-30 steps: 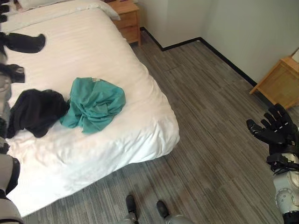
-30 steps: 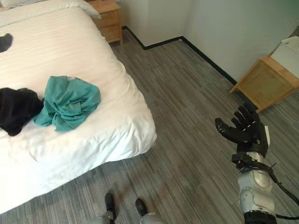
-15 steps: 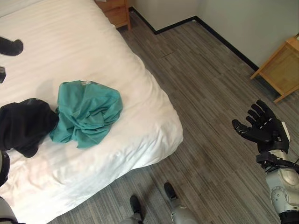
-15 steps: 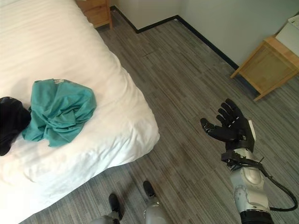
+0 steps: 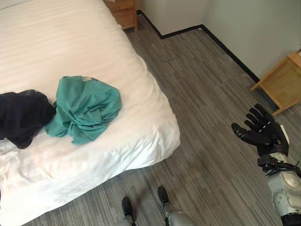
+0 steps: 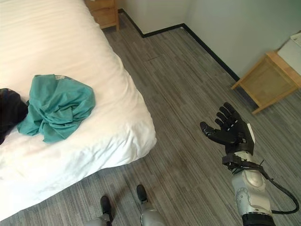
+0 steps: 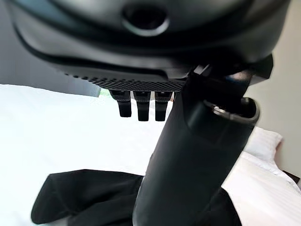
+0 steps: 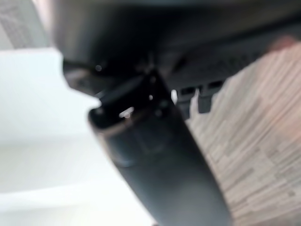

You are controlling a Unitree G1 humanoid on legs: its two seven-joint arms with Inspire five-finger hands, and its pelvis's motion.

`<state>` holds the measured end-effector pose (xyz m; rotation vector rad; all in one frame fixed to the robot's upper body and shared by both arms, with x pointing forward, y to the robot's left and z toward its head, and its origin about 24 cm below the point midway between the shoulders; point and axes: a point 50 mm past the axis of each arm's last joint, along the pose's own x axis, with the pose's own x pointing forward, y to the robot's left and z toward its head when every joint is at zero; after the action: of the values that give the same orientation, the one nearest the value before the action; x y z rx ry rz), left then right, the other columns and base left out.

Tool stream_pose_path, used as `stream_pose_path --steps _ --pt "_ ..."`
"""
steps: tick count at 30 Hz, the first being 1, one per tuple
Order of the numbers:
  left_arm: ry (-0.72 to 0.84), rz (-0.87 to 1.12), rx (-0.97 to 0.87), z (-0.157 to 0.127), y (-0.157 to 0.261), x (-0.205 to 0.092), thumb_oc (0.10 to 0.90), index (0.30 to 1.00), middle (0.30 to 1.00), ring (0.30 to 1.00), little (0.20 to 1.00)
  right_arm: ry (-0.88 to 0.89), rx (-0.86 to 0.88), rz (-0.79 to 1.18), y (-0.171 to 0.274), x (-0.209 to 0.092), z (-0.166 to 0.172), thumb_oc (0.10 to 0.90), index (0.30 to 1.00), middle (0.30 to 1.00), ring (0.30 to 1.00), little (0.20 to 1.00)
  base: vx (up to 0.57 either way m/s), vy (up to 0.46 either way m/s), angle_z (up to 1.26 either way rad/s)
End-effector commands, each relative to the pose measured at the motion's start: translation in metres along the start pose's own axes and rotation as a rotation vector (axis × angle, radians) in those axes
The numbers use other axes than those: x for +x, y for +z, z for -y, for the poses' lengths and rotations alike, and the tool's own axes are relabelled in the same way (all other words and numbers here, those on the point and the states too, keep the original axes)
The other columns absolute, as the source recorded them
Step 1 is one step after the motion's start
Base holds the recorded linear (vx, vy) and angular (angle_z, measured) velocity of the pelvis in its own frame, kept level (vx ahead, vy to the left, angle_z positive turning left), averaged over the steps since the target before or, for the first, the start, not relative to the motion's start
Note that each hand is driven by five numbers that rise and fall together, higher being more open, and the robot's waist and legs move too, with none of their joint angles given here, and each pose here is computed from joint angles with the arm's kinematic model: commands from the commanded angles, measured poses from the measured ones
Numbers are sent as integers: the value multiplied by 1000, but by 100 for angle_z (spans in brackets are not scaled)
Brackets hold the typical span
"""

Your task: Pick up bed clothes into laundry basket.

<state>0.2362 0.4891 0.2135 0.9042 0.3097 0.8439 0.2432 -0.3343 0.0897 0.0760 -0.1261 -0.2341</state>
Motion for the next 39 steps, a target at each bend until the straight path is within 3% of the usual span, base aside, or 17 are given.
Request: stream_pose_path --steps 1,13,18,34,39 --pt "174 156 -35 -47 27 0 800 900 900 900 900 35 -40 275 65 18 1 800 900 900 900 900 10 -7 7" --pt "218 440 -78 -46 91 -6 800 900 900 900 900 34 -53 254 59 20 0 800 900 900 900 900 25 6 1" --pt "226 441 -107 -45 101 -4 800 900 900 900 900 42 -50 236 57 23 -2 800 900 900 900 900 9 14 -3" --pt "257 191 -98 -44 53 4 800 900 900 900 900 13 -20 188 43 16 0 800 900 900 900 900 26 11 -5" --pt "108 154 2 -11 43 5 800 900 900 900 900 34 -5 182 42 18 -4 800 900 900 900 900 -44 -1 2"
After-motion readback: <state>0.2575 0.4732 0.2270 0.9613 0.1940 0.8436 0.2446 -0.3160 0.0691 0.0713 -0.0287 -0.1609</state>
